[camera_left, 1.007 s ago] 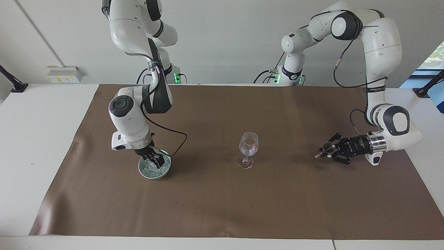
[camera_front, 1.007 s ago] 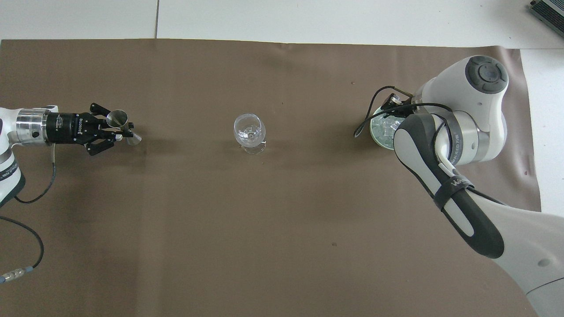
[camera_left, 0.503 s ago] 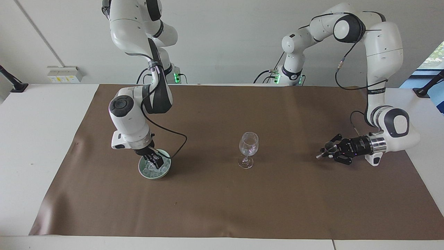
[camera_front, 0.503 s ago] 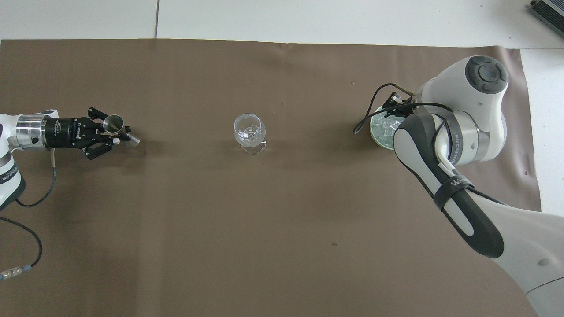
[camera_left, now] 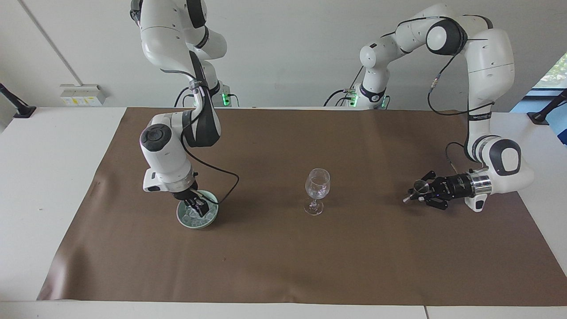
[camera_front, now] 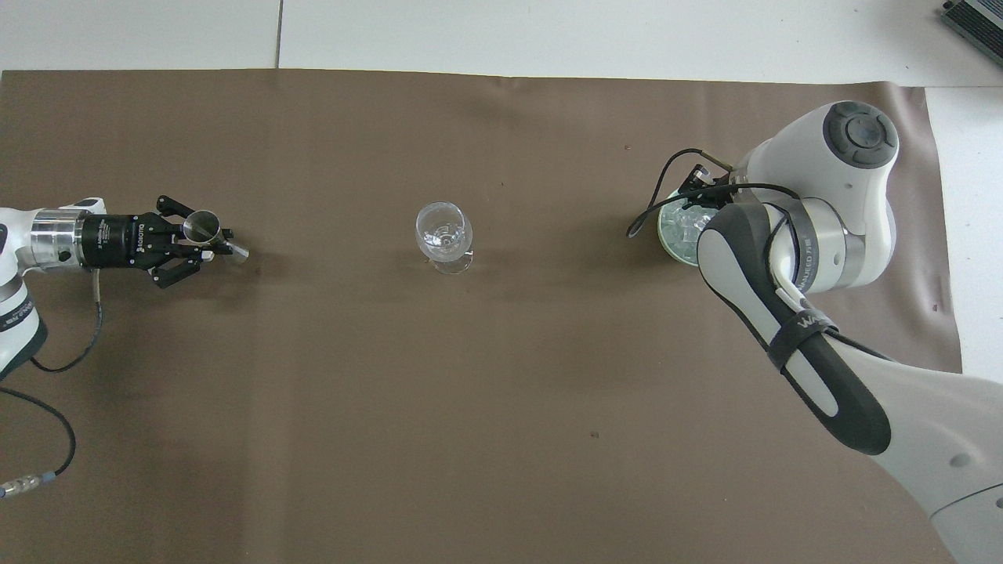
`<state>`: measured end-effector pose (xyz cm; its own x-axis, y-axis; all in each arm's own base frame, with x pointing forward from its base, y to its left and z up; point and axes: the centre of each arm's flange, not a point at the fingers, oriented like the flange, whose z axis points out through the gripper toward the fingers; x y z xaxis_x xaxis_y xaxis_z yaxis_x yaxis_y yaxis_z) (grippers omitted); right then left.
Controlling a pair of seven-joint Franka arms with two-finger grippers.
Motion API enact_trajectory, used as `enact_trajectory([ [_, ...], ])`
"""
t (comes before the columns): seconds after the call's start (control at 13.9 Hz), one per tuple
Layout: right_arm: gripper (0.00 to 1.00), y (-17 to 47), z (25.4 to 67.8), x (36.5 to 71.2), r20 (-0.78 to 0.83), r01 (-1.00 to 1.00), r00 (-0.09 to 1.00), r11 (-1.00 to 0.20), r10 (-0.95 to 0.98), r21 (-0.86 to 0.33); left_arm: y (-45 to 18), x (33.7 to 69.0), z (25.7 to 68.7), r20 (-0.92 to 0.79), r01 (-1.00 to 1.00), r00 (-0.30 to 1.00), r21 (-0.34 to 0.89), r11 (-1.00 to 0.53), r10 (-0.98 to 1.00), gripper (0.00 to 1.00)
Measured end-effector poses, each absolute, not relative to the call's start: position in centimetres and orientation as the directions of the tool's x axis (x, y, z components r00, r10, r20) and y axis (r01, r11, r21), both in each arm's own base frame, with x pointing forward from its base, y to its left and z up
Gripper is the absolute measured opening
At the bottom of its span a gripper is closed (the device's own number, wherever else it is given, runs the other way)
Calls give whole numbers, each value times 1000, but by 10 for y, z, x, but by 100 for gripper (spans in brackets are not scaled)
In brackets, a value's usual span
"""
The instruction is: Pour wine and add ice with both arms
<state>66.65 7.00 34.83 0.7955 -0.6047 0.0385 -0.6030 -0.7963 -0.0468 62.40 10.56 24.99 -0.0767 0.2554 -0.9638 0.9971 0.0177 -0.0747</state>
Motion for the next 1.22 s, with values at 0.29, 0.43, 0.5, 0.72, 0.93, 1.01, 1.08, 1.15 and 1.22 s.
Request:
enact_trajectory([
  [0.29, 58, 70, 347, 666, 37, -603, 795, -796, -605, -46, 113, 619, 240, -966, 997, -73, -70, 21, 246, 22],
  [0.43, 51, 70, 346, 667, 37, -603, 795, -796, -605, -46, 114, 618, 237, -968, 998, -70, -67, 19, 243, 22],
  [0.5, 43, 70, 345, 667, 37, -603, 795, -796, -605, -46, 114, 618, 236, -968, 998, -68, -65, 18, 242, 22],
  [0.72, 26, 70, 345, 667, 36, -604, 795, -796, -605, -46, 114, 617, 236, -969, 998, -63, -61, 16, 241, 22],
  [0.93, 26, 70, 345, 667, 36, -604, 795, -796, -605, -46, 114, 616, 234, -968, 998, -58, -57, 10, 245, 22],
  [1.01, 26, 70, 345, 667, 36, -604, 795, -796, -605, -46, 114, 616, 233, -968, 998, -57, -57, 7, 246, 22],
  [1.08, 26, 70, 345, 667, 37, -604, 795, -796, -605, -46, 114, 615, 230, -967, 998, -57, -58, 1, 250, 22],
  [1.15, 26, 70, 345, 667, 38, -603, 795, -796, -605, -47, 115, 614, 227, -966, 998, -57, -59, -2, 252, 22],
  [1.22, 26, 71, 347, 668, 40, -603, 796, -797, -604, -49, 115, 613, 225, -966, 998, -58, -61, -3, 251, 22],
])
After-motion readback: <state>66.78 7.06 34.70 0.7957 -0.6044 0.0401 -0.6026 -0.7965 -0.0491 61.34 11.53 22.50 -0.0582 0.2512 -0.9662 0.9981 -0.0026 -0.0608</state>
